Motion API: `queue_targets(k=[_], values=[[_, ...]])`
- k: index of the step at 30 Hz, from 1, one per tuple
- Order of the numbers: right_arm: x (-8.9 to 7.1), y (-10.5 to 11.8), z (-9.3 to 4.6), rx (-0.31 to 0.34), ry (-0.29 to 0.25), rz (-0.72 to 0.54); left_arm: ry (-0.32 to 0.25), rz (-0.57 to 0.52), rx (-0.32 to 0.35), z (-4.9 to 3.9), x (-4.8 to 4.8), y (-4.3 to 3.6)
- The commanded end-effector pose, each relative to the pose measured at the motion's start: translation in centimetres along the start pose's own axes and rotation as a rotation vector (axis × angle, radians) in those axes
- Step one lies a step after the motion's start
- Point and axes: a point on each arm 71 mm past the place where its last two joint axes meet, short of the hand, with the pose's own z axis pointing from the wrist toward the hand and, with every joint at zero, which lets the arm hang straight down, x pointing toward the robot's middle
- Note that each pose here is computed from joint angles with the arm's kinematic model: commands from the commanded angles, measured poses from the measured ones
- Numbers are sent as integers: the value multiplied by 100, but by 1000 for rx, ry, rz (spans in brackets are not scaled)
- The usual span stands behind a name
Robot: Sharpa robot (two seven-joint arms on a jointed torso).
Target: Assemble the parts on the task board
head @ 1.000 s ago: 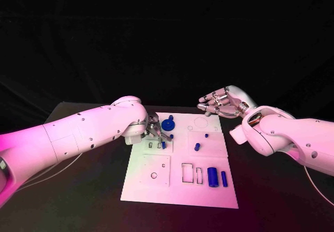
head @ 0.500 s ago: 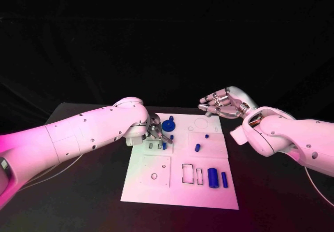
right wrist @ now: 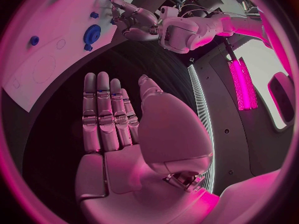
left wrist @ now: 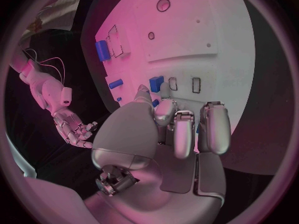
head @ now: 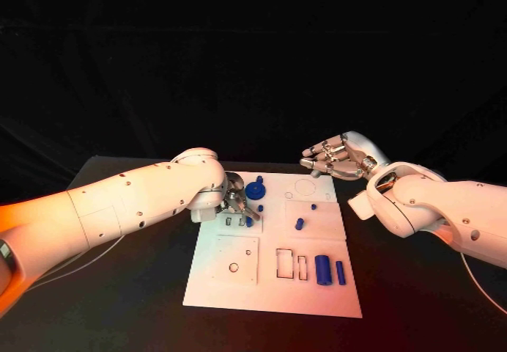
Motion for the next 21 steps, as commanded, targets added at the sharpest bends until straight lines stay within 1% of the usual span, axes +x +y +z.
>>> queue_targets(k=[1, 14, 21], values=[[7, -5, 2, 1, 3, -2, 7, 17, 3, -5, 17, -23], [2, -19, 14, 4, 0, -2, 10, 22, 7, -10, 42, -43], [3, -23, 17, 5, -1, -2, 13, 4, 12, -14, 45, -31]])
